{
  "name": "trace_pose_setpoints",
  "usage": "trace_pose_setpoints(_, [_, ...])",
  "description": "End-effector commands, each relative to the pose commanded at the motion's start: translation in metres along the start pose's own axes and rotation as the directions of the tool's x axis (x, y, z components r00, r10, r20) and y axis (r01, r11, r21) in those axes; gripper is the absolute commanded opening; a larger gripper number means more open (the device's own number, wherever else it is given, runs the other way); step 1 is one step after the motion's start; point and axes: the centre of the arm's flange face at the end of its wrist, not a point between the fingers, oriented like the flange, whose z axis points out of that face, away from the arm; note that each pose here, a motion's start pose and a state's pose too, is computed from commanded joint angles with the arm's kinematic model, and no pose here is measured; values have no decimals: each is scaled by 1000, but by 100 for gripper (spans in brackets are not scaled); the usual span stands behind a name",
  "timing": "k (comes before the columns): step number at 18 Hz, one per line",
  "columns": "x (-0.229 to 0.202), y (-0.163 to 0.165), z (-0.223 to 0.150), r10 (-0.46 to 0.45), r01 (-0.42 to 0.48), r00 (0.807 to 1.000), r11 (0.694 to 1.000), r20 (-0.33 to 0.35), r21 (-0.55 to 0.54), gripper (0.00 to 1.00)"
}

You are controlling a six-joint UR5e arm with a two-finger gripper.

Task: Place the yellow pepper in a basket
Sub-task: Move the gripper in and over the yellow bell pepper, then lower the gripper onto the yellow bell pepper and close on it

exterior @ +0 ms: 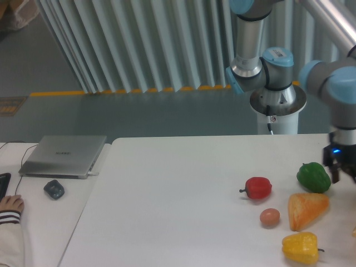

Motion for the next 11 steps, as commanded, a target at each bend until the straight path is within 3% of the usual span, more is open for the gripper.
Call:
trace_pose_setpoints(2, [2,-20,16,138,-138,990,986,-8,-90,100])
trace_pose_setpoints(5, [-3,-30,23,283,-284,959,955,-23,-86,100])
trace_pose_setpoints(11, [-11,-78,51,404,-406,914,911,-40,-71,100])
